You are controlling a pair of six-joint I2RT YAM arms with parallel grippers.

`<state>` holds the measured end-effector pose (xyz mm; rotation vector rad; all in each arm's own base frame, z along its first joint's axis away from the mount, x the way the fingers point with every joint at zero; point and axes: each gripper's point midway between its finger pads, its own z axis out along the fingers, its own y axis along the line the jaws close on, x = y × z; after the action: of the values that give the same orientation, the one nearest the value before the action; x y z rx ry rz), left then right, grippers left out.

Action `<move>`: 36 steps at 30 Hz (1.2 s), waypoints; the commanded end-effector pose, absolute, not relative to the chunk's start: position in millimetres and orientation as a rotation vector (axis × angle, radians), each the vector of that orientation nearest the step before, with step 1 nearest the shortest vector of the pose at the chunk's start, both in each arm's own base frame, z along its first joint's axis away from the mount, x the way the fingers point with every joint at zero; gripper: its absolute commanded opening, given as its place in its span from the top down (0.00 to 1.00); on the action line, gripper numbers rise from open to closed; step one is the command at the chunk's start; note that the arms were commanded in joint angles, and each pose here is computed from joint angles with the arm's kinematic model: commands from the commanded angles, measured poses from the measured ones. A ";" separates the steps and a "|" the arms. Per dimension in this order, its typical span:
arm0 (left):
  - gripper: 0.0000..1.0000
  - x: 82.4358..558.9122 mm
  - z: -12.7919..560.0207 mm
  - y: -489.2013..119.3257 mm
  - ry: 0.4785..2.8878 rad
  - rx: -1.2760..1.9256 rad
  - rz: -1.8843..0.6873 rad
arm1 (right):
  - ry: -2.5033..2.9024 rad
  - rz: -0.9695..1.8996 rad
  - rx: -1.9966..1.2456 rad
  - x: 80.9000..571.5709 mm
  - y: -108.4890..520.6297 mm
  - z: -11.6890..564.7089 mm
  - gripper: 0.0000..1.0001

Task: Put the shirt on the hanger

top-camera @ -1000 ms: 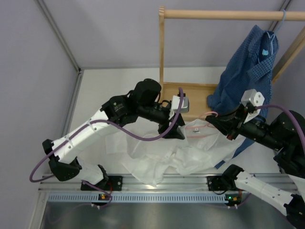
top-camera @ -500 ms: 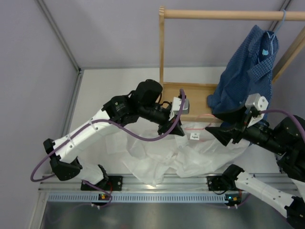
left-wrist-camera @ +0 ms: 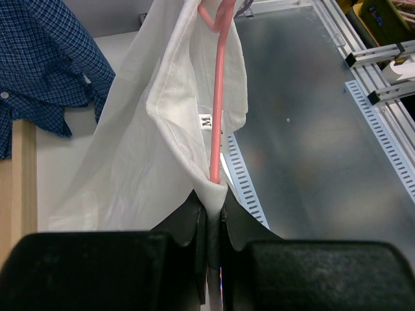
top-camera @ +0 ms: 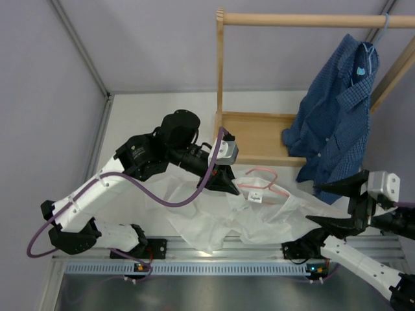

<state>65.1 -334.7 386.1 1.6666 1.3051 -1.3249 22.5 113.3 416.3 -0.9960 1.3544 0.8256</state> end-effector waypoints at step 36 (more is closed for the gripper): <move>0.02 168.4 489.5 -293.8 1.475 0.801 -0.884 | 1.483 0.579 -0.682 110.8 112.3 432.9 1.00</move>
<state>135.0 -335.5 416.6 1.2258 1.5194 -1.0179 89.8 133.2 378.7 -0.9362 1.6091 0.6566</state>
